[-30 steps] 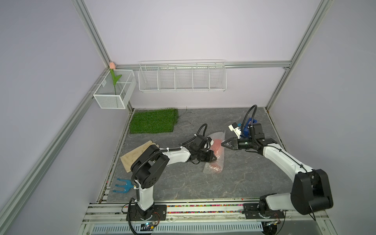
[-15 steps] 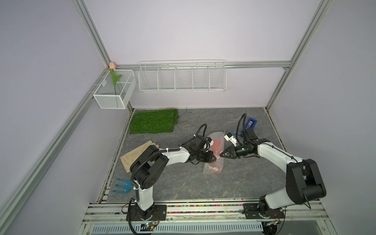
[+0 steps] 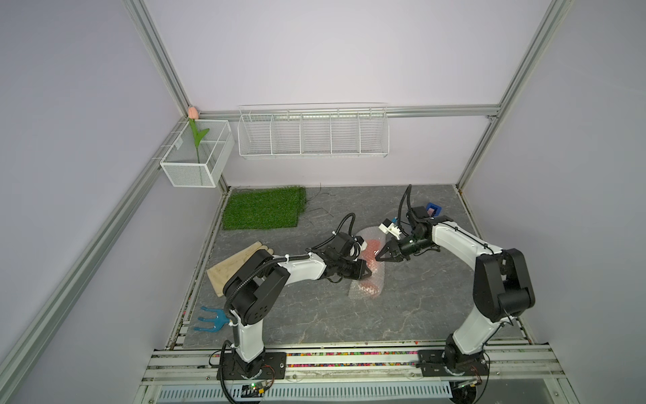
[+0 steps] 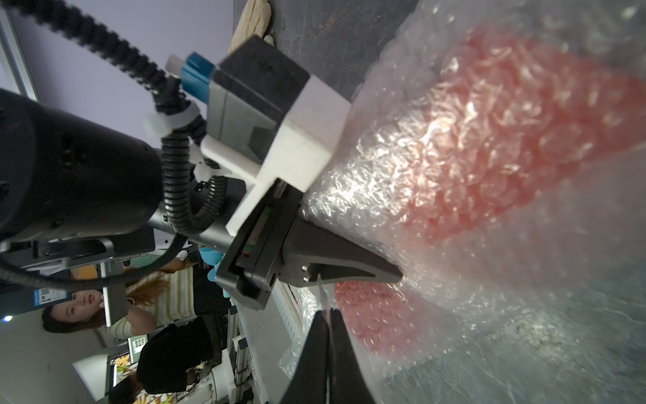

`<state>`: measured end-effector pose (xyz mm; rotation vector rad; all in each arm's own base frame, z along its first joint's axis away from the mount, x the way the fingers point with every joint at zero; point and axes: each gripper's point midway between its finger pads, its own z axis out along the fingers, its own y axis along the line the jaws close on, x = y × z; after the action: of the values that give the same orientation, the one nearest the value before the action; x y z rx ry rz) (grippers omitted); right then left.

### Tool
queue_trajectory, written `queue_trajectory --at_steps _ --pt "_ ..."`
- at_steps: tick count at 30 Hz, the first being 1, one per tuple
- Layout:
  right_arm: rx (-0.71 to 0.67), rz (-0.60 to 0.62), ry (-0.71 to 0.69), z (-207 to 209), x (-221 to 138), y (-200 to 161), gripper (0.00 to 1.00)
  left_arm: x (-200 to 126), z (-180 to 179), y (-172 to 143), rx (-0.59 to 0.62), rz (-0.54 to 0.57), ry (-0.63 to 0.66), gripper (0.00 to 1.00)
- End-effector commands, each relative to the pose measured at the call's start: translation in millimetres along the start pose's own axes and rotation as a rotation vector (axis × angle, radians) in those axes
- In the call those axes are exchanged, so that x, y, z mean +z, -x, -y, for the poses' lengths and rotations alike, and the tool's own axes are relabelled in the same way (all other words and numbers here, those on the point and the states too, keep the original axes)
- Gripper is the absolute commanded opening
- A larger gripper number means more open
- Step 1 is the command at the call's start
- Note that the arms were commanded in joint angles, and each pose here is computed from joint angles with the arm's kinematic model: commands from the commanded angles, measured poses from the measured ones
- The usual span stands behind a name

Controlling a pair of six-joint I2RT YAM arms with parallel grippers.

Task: Wrap wine glasses in bubble wrap
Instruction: Stick the tape on the bubble wrap.

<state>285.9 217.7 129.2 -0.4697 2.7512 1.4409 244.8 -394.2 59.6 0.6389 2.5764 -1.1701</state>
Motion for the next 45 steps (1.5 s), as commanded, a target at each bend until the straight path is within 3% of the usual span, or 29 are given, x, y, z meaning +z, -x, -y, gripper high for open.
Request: queue_trajectory --at_steps 1,23,36,45 --pt "0.014 -0.080 0.007 -2.1 3.0 -9.1 0.07 4.6 -35.7 -45.7 -0.060 -0.131 0.107 0.13" --pt "0.099 -0.172 -0.110 30.5 10.8 7.0 0.07 1.5 -33.0 -45.6 -0.061 -0.124 0.099 0.13" --pt "0.100 -0.187 -0.131 30.6 9.1 17.1 0.10 -1.2 -31.0 -44.9 -0.062 -0.119 0.095 0.13" --pt "0.032 -0.201 -0.074 4.2 10.8 12.2 0.08 -0.3 -31.4 -43.3 -0.063 -0.119 0.098 0.13"
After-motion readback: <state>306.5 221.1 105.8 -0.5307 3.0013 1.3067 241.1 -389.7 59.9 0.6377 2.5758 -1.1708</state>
